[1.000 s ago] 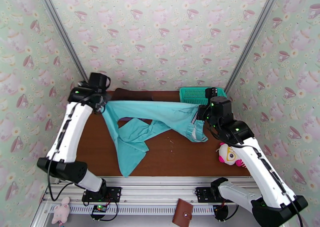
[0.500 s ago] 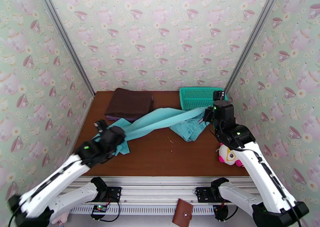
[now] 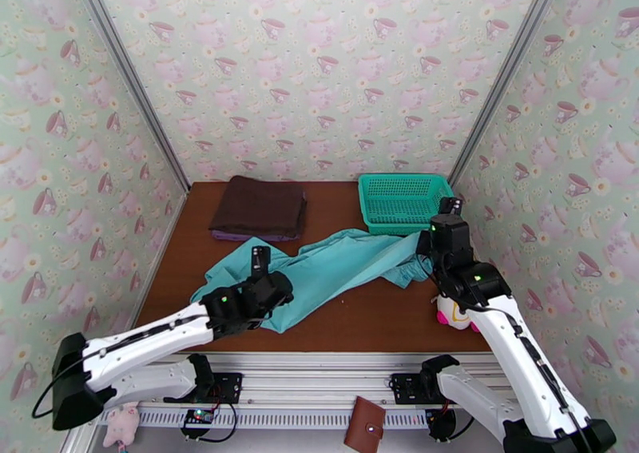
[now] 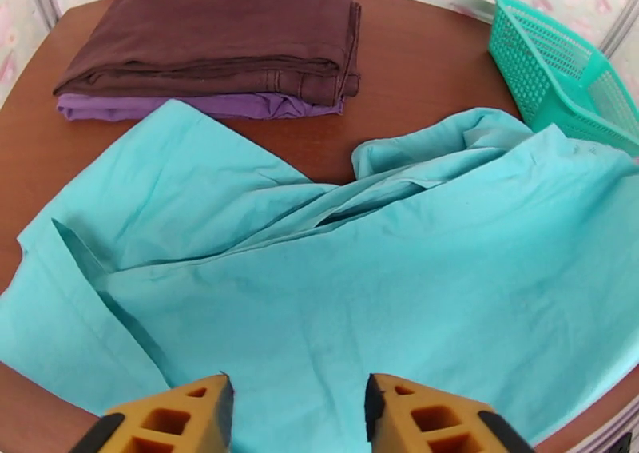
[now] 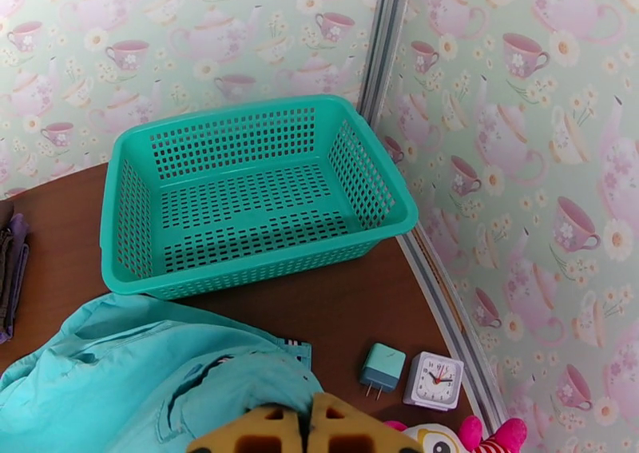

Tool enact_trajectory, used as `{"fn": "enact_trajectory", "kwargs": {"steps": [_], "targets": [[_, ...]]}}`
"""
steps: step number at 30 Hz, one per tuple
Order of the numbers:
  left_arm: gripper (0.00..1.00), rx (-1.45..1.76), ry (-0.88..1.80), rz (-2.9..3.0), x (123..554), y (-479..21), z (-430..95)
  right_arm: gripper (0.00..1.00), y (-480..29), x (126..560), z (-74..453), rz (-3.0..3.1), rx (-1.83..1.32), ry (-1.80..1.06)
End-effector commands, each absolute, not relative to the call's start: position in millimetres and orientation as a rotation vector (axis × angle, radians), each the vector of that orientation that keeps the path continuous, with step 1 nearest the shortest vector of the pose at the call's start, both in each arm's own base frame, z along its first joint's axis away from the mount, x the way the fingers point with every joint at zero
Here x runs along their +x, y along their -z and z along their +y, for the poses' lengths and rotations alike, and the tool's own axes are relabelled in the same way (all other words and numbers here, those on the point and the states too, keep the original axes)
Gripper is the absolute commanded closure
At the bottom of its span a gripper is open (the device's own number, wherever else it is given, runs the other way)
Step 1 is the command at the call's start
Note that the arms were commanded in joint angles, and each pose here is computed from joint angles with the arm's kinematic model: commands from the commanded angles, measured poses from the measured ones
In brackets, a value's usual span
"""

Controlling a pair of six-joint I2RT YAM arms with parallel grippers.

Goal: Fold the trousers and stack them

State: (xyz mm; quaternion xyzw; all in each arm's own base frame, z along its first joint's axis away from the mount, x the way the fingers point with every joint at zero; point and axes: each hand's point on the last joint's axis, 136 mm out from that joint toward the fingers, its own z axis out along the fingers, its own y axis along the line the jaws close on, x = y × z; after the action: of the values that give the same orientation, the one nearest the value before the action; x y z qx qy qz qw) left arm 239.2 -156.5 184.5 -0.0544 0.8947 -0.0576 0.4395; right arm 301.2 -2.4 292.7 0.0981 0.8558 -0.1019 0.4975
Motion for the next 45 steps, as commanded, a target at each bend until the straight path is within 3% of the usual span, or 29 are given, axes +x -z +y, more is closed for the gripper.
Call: {"fn": "enact_trajectory", "kwargs": {"steps": [1,10,17,27,33,38,45], "targets": [[0.43,-0.313,0.092,2.223,249,-185,-104,1.0,-283,296,9,2.099,0.24,0.141],[0.36,-0.66,-0.257,2.613,293,-110,-22,1.0,-255,289,29,2.12,0.197,-0.016],[0.37,-0.65,-0.267,2.744,316,-77,-25,1.0,-253,288,31,2.112,0.189,-0.037],[0.42,-0.664,-0.404,2.832,297,-54,-11,1.0,-256,286,34,2.111,0.172,-0.059],[0.97,-0.675,-0.404,2.844,288,-58,-7,1.0,-256,286,35,2.109,0.168,-0.064],[1.0,-0.683,-0.31,2.766,286,-94,-2,1.0,-256,290,38,2.118,0.164,-0.071],[1.0,-0.844,0.042,2.411,321,-215,31,1.0,-297,336,66,2.129,0.116,-0.169]]}}
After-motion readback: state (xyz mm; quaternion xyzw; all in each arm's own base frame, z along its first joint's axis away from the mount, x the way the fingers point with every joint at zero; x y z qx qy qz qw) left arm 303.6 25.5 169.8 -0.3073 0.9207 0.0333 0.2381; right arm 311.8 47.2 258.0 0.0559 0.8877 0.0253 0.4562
